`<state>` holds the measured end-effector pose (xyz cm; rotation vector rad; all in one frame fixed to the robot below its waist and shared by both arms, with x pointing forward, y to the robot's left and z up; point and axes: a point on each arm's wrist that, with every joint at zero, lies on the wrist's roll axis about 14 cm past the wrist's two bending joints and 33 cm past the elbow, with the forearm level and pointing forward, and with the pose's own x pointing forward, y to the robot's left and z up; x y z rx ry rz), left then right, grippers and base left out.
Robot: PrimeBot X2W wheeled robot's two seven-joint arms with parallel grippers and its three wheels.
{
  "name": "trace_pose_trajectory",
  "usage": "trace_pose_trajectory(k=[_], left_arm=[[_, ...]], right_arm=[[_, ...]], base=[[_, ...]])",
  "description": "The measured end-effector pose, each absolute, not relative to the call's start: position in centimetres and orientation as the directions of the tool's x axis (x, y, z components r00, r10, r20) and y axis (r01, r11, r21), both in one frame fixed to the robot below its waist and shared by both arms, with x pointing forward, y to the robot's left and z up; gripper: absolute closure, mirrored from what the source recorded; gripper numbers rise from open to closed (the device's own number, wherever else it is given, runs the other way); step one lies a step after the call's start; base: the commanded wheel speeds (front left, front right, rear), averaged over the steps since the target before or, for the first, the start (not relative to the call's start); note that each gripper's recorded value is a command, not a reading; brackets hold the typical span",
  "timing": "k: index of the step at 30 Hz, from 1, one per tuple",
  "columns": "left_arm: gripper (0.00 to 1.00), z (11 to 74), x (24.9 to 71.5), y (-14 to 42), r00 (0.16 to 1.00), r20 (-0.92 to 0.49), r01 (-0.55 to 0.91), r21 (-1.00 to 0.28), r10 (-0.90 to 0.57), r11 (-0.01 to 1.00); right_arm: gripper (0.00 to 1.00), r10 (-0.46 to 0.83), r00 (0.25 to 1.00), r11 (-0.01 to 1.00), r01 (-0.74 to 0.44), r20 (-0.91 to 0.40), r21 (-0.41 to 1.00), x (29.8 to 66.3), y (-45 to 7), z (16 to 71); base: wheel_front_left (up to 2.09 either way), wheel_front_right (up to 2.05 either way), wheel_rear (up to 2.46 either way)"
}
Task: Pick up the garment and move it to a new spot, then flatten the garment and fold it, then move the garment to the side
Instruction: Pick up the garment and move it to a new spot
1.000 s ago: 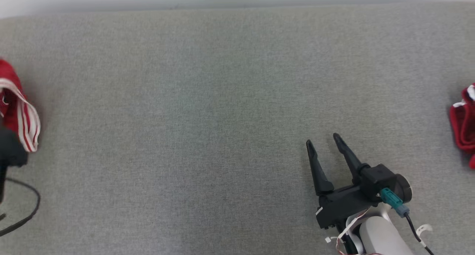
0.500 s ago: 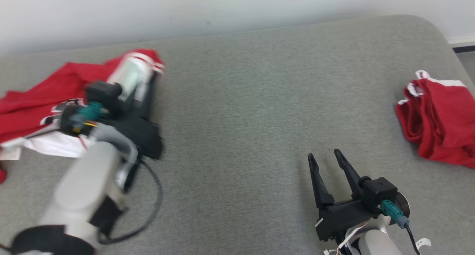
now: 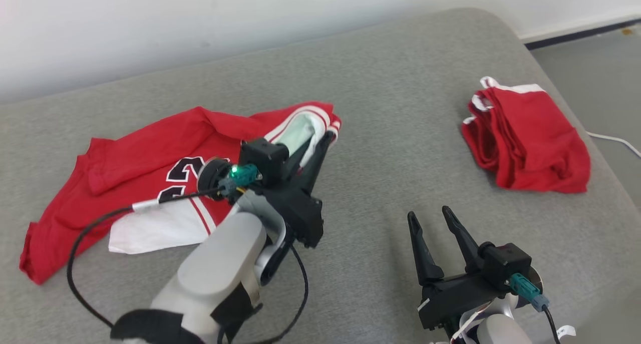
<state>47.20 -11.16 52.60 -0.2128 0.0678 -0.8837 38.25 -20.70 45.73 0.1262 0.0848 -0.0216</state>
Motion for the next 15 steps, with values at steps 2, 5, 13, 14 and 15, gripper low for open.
trace_pose_trajectory(k=[2,5,13,14,15], left_arm=[[1.00,53.1,47.6,-12.0,0.626,0.036,0.768,-0.201,-0.779,0.608],[1.00,54.0,49.0,-13.0,0.624,0.048,0.775,-0.167,-0.780,0.610],[1.00,54.7,52.0,-14.4,0.623,0.056,0.780,-0.123,-0.780,0.614],[1.00,54.7,52.1,-14.6,0.619,0.059,0.784,-0.121,-0.784,0.609],[1.00,54.8,52.1,-14.8,0.614,0.065,0.787,-0.124,-0.786,0.605]], right_arm=[[0.00,-0.028,0.996,0.991,0.039,-0.085,0.125,37.9,-21.1,45.8],[0.00,-0.046,0.995,0.990,0.057,-0.090,0.126,37.6,-21.6,45.7],[0.00,-0.083,0.990,0.986,0.099,-0.112,0.137,37.4,-22.8,45.1],[0.00,-0.087,0.990,0.985,0.103,-0.115,0.136,37.3,-23.0,45.0],[0.00,-0.091,0.989,0.985,0.107,-0.119,0.135,37.3,-23.1,44.9]], base=[[0.00,0.00,0.00],[0.00,0.00,0.00],[0.00,0.00,0.00],[0.00,0.00,0.00],[0.00,0.00,0.00]])
